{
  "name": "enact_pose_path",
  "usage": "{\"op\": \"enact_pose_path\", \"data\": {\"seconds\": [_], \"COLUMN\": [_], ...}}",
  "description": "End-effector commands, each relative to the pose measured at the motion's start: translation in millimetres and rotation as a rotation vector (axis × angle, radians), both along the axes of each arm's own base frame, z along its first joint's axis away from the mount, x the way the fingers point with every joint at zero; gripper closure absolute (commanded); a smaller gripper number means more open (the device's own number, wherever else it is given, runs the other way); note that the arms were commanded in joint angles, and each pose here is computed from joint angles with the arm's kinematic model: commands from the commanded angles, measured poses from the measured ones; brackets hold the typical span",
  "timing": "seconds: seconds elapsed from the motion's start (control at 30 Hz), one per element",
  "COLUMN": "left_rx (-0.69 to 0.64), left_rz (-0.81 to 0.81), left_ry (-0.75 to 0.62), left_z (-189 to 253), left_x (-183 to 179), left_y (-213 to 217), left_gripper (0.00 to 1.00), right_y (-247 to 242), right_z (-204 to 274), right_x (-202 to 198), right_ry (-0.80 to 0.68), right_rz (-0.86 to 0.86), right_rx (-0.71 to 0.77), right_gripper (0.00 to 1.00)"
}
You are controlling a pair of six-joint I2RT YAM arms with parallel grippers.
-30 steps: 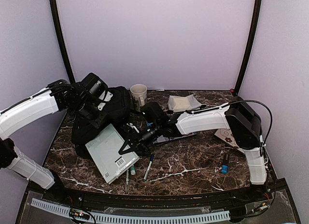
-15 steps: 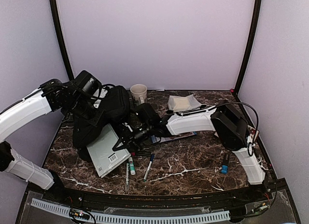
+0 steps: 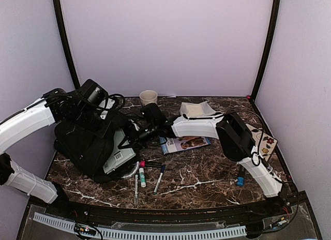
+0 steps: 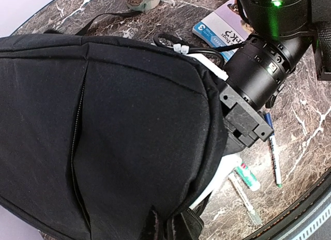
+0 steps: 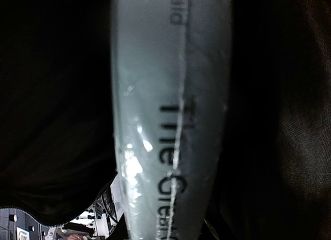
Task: Pack the student bag
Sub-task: Place the book in the largest pocket of the bag.
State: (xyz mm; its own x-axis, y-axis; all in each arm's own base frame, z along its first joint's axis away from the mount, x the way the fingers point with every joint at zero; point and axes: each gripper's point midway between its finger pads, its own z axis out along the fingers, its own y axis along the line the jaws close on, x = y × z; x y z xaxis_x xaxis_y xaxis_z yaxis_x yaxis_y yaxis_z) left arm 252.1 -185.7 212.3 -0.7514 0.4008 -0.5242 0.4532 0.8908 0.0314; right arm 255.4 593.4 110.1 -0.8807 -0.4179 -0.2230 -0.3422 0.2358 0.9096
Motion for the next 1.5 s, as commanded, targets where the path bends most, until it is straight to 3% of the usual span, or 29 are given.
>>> {"op": "enact_pose_path", "data": {"seconds": [0.0,0.2,0.43,0.67,0.77,0.97,1.17,1.47], "left_rx": [-0.08,-0.03,-0.076,-0.18,-0.206,-0.18,-0.154,-0.135], "left_rz": [-0.031,-0.013,-0.078,-0.244,-0.252,-0.252,-0.253,-0.249], "left_ry": [-0.073,-0.144,-0.188,-0.229,-0.292,-0.356,-0.352,-0.337], "left_z": [19,21,35,40,51,56,40,26], "left_x": [2,13,18,0,-2,0,4,11], "left_y": [-10,-2,-17,-35,-32,-24,-25,-29], "left_gripper": [1.0,1.0,1.0,1.0,1.0,1.0,1.0,1.0], "right_y": [12,9,14,20,19,6,-7,-42], "right_z": [36,46,59,65,45,14,25,42], "right_x": [-2,-33,-71,-75,-70,-49,-40,-31], "right_ry": [-0.1,-0.064,-0.049,0.031,0.072,0.09,-0.044,-0.171], "right_rz": [0.039,0.078,0.148,0.166,0.145,0.086,0.079,0.066], "right_rx": [0.126,0.113,0.123,0.188,0.155,0.081,0.054,0.035], "right_gripper": [1.0,1.0,1.0,1.0,1.0,0.74,0.49,0.37]}}
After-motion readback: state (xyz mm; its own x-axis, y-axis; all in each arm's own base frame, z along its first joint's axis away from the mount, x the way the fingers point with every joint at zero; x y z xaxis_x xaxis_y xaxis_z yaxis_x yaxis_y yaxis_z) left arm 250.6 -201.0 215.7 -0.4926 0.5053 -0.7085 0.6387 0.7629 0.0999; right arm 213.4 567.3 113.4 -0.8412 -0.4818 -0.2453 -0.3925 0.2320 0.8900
